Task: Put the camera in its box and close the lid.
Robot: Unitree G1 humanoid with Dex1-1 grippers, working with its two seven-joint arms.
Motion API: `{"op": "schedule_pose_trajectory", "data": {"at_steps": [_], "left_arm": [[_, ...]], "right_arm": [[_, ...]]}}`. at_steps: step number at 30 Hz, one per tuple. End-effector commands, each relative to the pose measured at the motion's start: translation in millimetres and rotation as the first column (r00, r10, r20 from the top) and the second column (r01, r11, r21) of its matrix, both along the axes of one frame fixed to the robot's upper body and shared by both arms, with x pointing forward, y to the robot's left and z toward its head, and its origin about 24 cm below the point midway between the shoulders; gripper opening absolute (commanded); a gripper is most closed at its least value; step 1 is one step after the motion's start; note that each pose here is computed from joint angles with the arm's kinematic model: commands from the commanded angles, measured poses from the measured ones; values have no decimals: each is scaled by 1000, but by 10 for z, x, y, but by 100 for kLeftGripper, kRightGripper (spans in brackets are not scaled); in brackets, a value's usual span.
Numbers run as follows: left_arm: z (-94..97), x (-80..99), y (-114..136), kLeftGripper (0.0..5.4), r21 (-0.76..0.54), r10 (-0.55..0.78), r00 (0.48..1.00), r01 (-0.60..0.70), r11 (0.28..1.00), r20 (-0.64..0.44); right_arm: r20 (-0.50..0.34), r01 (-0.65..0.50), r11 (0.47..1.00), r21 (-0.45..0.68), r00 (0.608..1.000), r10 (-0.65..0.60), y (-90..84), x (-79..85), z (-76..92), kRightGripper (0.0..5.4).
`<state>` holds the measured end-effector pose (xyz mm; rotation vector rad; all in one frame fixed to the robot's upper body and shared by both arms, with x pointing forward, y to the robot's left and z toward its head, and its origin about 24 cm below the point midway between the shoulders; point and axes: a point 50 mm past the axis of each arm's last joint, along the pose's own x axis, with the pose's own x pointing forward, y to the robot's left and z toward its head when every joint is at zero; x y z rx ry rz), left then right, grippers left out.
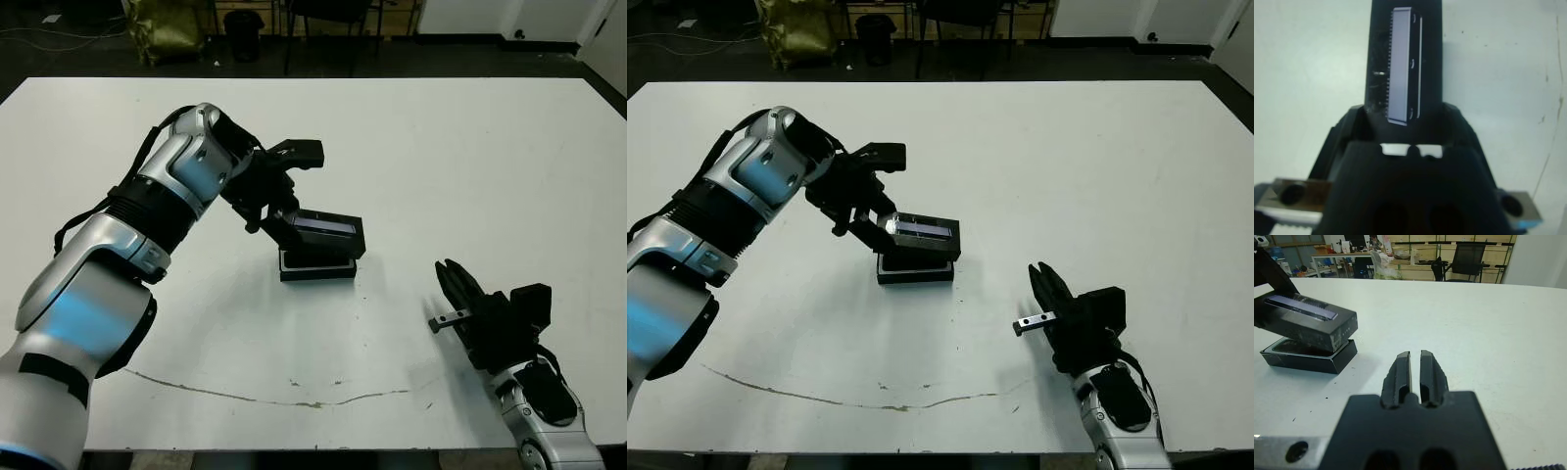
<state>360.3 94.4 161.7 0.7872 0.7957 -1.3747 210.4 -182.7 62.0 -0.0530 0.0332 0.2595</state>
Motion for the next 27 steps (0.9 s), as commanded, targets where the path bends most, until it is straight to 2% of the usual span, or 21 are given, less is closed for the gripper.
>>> {"op": "schedule_pose_trajectory", "data": {"at_steps": [1, 10, 27], "left_arm": [[-16, -1, -30, 239, 15, 7, 1000, -7, 1000, -25], [-36, -9, -40, 239, 18, 33, 998, -32, 999, -58], [-59, -35, -87, 239, 59, -2, 999, 5, 998, -42]], "right_arm": [[-37, 11, 1000, -6, 999, -12, -23, -30, -55, 0], [-41, 12, 1000, -4, 999, -12, -24, -35, -67, 0], [-52, 19, 1000, 8, 998, -18, -14, -50, -73, 0]]}}
